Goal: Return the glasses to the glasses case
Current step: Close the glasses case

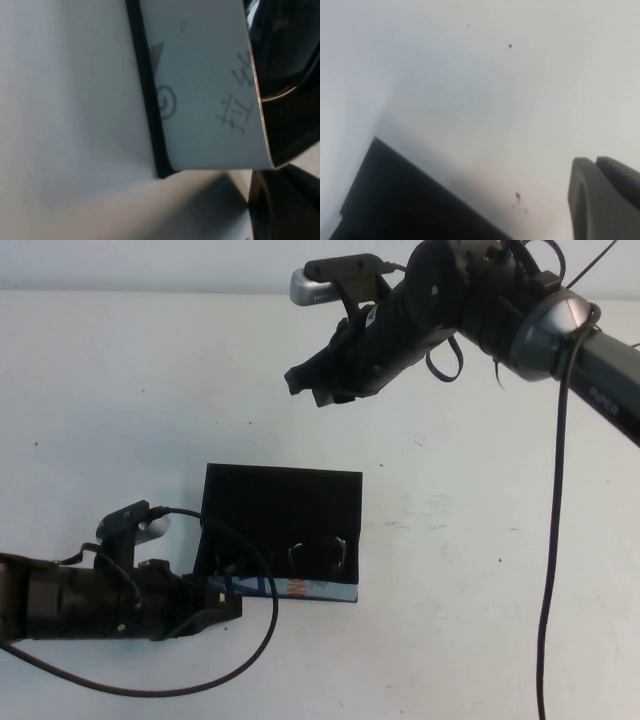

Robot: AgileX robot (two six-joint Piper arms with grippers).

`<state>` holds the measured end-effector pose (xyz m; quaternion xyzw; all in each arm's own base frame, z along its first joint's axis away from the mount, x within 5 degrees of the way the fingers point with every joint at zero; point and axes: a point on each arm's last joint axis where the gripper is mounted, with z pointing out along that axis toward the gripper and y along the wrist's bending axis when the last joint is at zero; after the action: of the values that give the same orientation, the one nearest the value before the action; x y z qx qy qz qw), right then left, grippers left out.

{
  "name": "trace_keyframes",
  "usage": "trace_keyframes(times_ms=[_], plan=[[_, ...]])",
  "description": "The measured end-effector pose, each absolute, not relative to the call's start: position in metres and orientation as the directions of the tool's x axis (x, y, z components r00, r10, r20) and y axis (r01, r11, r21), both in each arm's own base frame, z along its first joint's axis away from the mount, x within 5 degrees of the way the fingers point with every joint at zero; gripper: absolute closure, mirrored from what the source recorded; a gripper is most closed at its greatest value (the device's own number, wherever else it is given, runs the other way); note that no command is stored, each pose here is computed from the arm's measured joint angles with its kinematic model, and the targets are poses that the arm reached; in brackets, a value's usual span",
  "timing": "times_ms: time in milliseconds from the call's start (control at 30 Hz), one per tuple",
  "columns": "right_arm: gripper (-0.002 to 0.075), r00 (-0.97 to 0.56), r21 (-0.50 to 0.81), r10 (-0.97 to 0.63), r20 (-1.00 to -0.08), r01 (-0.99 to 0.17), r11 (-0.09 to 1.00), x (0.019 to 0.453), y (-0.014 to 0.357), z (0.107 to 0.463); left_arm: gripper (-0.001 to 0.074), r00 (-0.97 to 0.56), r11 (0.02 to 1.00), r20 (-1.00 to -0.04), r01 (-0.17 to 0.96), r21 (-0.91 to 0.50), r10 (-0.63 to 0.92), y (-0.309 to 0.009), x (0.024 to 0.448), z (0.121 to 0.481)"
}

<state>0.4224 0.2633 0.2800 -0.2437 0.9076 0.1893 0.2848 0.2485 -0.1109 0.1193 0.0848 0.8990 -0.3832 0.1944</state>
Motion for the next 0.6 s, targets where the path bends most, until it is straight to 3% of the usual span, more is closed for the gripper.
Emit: trace_keyframes(times_ms=[267,600], plan=[[0.0737,-0.74,0.208,-0.363,-0.566,-0.554,0.806,0.441,0.275,0.248,0.0738,-0.905,0.69,-0.426,0.316,-0.651,0.012,-0.111,0.249,0.12],[0.0737,-0.808,0.267,-0.47,-0.355,-0.569,0.777,0.44,0.282,0.213,0.0738,-0.904,0.69,-0.427,0.315,-0.652,0.01,-0.111,0.249,0.12]])
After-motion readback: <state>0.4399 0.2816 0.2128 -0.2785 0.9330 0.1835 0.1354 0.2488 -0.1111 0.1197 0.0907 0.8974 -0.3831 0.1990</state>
